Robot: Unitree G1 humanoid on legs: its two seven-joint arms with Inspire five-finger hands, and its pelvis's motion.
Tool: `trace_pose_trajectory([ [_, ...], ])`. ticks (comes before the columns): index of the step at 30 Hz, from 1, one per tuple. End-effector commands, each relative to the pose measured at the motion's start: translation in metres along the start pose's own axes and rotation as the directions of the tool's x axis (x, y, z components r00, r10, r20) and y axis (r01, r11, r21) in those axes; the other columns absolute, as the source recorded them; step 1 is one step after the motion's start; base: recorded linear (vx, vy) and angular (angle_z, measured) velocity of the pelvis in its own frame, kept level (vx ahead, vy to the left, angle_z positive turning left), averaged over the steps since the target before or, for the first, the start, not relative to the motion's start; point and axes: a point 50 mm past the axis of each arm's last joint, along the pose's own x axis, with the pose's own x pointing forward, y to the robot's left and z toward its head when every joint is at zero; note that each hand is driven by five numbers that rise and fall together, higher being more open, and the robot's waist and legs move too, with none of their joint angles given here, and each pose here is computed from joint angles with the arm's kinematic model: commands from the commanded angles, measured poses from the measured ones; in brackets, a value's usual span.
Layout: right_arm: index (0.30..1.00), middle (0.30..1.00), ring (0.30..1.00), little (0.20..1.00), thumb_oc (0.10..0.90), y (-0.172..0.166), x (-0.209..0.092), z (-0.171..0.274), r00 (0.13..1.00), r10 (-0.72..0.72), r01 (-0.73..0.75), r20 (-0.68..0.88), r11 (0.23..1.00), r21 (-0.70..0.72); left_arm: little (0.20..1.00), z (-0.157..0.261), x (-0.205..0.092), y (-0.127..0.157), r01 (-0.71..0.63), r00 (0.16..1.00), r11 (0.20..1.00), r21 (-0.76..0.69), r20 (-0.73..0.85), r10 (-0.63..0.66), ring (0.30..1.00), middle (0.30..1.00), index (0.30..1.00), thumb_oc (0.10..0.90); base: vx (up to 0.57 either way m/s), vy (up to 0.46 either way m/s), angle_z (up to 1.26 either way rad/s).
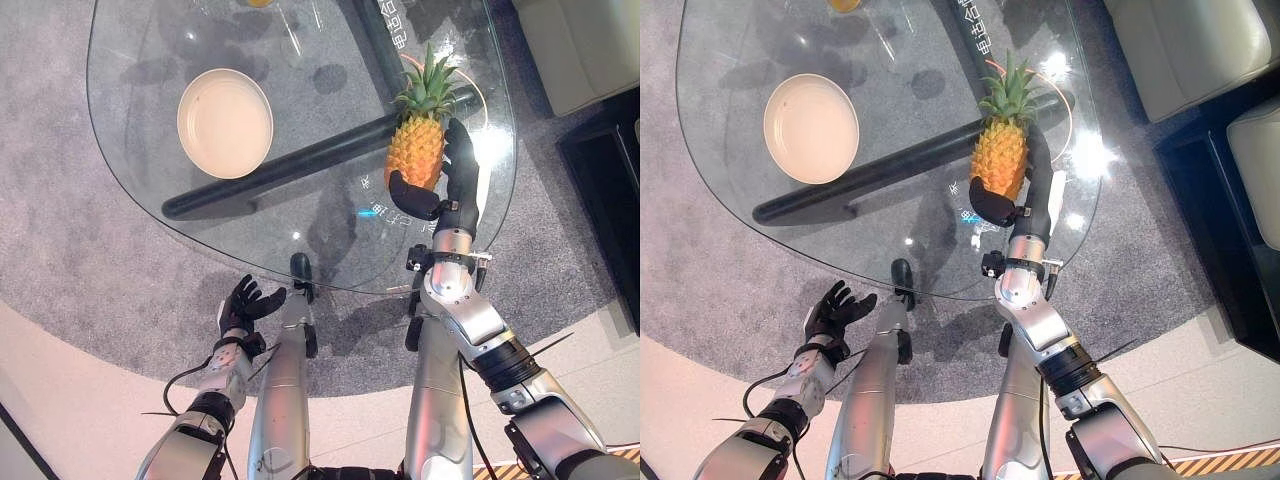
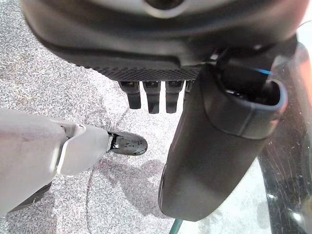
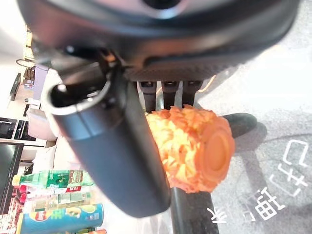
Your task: Pick up the fruit to the plate
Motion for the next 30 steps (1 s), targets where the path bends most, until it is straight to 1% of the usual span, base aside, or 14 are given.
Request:
trace_pose_trajectory([
  [1,0.900,0.900,0.900,0.900,0.800,0.013,-0.006,0.015,0.999,0.024,-0.028,0.037,0.996,0.090,0.900,-0.013,-0.008,0.019,-0.067,0.998,0.997,0.035,-0.015,0.067,0.900,0.900,0.900,0.800,0.00,0.000,0.00],
  [16,0.900,0.900,0.900,0.900,0.800,0.022,-0.003,0.006,0.997,0.024,-0.018,-0.074,0.996,0.084,0.900,-0.015,-0.008,0.016,-0.055,0.998,0.998,0.043,-0.021,0.056,0.900,0.900,0.900,0.800,0.00,0.000,0.00],
  [21,0.900,0.900,0.900,0.900,0.800,0.023,-0.002,0.004,0.997,0.005,-0.001,-0.080,0.999,0.051,0.900,-0.015,-0.008,0.014,-0.049,0.999,0.998,0.046,-0.022,0.050,0.900,0.900,0.900,0.800,0.00,0.000,0.00],
  [25,0.900,0.900,0.900,0.900,0.800,0.022,0.002,0.005,0.998,-0.022,0.022,-0.055,1.000,-0.005,0.900,-0.016,-0.008,0.013,-0.046,0.999,0.998,0.047,-0.024,0.048,0.900,0.900,0.900,0.800,0.00,0.000,0.00],
  [30,0.900,0.900,0.900,0.900,0.800,0.022,0.004,0.001,0.995,-0.039,0.037,-0.087,0.999,-0.022,0.900,-0.016,-0.008,0.012,-0.045,0.999,0.998,0.047,-0.026,0.047,0.900,0.900,0.900,0.800,0.00,0.000,0.00],
])
